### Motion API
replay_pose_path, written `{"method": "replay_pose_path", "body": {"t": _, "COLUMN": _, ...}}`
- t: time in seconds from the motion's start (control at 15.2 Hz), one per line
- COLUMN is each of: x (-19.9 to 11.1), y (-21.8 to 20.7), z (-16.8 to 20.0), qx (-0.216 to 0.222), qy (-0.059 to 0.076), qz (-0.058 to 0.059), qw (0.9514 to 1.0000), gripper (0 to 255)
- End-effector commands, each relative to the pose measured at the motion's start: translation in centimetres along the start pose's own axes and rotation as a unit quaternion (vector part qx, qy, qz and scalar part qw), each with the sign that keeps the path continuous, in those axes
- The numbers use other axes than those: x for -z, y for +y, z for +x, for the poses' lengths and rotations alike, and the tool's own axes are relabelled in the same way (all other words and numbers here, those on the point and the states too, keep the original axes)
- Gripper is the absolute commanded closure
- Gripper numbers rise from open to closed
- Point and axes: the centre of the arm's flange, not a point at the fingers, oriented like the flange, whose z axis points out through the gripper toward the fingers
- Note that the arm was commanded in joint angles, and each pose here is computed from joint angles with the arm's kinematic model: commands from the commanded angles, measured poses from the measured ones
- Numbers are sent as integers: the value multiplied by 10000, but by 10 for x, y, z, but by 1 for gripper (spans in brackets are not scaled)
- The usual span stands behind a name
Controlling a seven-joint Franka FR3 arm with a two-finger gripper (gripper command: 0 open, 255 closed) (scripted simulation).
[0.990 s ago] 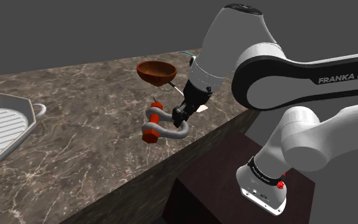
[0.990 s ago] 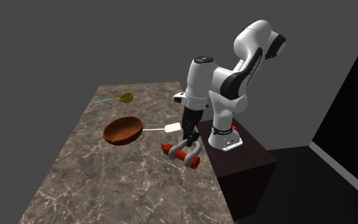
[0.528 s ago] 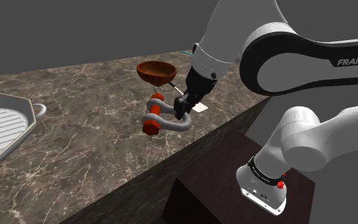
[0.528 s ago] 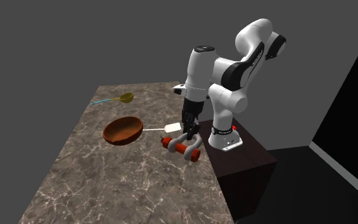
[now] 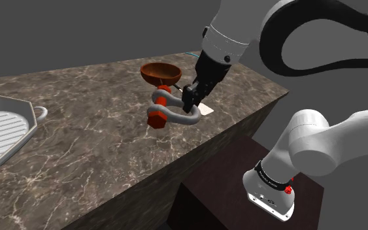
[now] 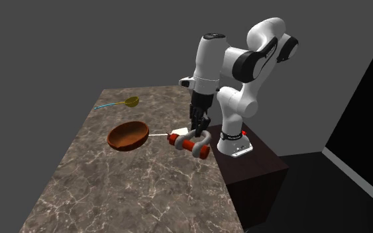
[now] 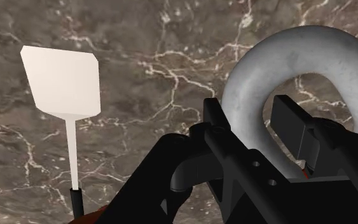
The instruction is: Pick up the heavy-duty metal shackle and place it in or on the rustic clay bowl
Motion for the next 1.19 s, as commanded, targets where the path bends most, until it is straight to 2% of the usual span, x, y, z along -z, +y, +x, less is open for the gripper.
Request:
{"method": "replay_pose_path", "body": {"t": 0.0, "x": 11, "y": -1, "z": 2, "qx": 0, "qy": 2, "qz": 0, "qw": 10000, "gripper": 255}}
{"method": "replay_pose_path", "body": {"t": 0.73, "x": 68, "y": -4, "z": 12, "qx": 0, "qy": 2, "qz": 0, "qw": 10000, "gripper": 255}}
{"method": "replay_pose_path", "body": {"t": 1.12, "x": 60, "y": 42, "z": 75, "qx": 0, "qy": 2, "qz": 0, "qw": 10000, "gripper": 255}}
